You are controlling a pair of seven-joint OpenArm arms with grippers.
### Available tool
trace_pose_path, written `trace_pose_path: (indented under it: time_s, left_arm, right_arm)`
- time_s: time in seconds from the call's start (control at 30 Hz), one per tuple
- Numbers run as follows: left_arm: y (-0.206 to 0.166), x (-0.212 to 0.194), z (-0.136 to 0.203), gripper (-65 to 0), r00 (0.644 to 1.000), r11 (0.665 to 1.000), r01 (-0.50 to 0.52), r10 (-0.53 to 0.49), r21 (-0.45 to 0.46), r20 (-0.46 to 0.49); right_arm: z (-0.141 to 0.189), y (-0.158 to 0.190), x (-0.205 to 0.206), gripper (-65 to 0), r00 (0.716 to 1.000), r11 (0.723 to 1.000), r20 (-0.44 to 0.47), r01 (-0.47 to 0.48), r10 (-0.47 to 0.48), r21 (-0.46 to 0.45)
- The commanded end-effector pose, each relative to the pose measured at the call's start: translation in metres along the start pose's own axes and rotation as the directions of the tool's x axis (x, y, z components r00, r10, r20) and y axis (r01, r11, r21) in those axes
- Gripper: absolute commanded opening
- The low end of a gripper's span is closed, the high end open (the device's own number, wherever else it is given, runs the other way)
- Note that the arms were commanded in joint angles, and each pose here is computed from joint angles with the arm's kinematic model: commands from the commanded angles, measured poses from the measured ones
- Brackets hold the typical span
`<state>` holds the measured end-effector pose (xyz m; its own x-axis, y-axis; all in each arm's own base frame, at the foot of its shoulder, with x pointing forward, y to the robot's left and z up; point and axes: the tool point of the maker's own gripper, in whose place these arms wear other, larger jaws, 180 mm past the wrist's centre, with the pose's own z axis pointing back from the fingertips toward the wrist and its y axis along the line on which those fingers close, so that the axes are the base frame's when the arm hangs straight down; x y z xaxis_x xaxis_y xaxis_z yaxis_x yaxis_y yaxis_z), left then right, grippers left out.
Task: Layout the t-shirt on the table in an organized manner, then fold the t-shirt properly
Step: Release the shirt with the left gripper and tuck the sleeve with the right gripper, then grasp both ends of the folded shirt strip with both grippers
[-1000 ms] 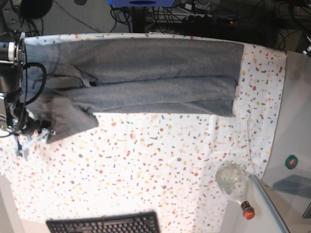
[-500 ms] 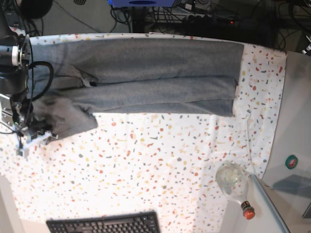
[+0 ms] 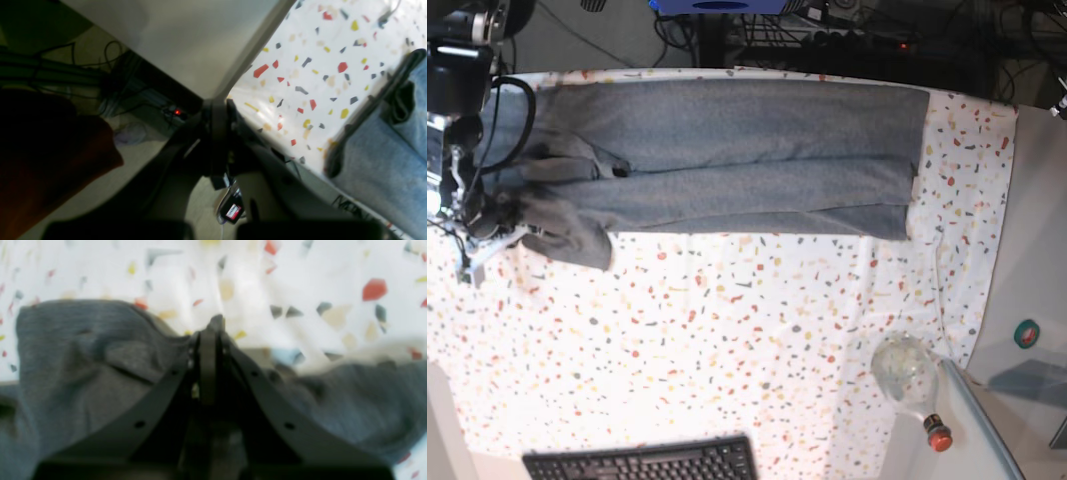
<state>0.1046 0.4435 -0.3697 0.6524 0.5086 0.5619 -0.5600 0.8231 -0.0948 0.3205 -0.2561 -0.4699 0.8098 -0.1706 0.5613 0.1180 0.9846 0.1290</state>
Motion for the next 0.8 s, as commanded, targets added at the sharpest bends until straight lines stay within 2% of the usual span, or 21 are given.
trace_pose_path:
  time_s: [0.0,0.1,0.27,0.47,0.77]
  left_arm:
    - [0.000,0.020,0.005,-65.0,0.999,1.000,0.020,-0.020,0.000,0.051]
    - [-0.006,0.022,-0.001,-65.0,0.998,0.999,0.054,-0.054,0.009,0.036]
    - [-0.029,0.019,-0.020,-65.0,0.984,0.984,0.176,-0.175,0.023,-0.031]
    - [-0.047,0.026,-0.029,-65.0,0.978,0.979,0.205,-0.205,-0.003,-0.026]
    - [-0.061,0.027,-0.034,-65.0,0.972,0.972,0.232,-0.232,-0.030,-0.030]
  right_arm:
    - [0.015,0.012,0.041,-65.0,0.993,0.999,0.115,-0.036,0.032,0.031]
    - [0.044,0.026,0.035,-65.0,0.988,0.993,0.114,-0.112,0.108,0.032]
    - [0.080,0.050,0.001,-65.0,0.981,0.984,0.106,-0.168,0.162,0.052]
    - [0.093,0.054,-0.043,-65.0,0.986,0.984,0.047,-0.165,0.162,0.066]
    - [0.102,0.054,-0.080,-65.0,0.985,0.983,-0.022,-0.168,0.170,0.074]
